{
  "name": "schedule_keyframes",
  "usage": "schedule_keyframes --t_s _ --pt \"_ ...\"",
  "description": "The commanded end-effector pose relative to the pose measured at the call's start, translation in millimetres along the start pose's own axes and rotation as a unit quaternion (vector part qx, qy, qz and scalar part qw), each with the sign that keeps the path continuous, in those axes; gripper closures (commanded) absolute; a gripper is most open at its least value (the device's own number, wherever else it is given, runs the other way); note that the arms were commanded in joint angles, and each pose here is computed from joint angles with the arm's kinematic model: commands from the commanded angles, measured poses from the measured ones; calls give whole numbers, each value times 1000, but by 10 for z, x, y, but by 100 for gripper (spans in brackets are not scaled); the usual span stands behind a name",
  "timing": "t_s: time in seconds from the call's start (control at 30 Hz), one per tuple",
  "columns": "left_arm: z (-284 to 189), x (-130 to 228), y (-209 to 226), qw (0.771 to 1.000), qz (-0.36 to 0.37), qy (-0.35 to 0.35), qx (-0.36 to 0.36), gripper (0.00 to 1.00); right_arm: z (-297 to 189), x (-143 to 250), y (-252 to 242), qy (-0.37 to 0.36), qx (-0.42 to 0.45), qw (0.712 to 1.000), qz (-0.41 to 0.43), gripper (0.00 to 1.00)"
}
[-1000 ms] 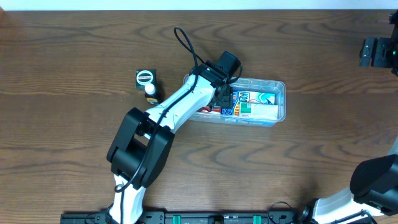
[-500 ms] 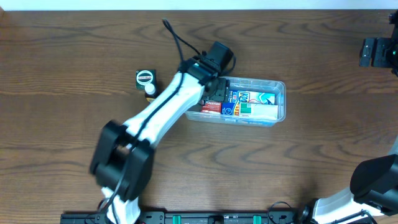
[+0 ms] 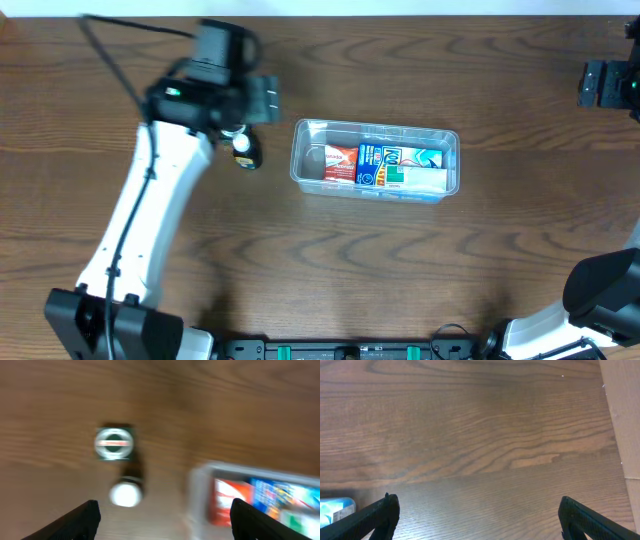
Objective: Pack container
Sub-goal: 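Release the red packet and move the left gripper to the green Zam-Buk box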
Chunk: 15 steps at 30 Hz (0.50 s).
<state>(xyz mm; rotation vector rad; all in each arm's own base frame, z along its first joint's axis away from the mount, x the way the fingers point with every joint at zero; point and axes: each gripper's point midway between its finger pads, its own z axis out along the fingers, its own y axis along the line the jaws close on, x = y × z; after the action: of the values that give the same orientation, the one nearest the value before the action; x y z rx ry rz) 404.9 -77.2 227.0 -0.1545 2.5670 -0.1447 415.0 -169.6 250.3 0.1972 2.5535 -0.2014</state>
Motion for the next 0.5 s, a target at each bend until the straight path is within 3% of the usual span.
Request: schedule_keyframes --t_s 0.0,0.2,0.47 --pt "99 -76 310 1000 -7 6 -26 16 -11 7 -26 -1 1 1000 10 1" --pt "338 -83 589 998 -32 29 -46 16 -11 6 -26 -1 1 1000 10 1" --pt "478 -284 594 996 -25 69 -56 15 -11 6 -26 -1 1 1000 10 1"
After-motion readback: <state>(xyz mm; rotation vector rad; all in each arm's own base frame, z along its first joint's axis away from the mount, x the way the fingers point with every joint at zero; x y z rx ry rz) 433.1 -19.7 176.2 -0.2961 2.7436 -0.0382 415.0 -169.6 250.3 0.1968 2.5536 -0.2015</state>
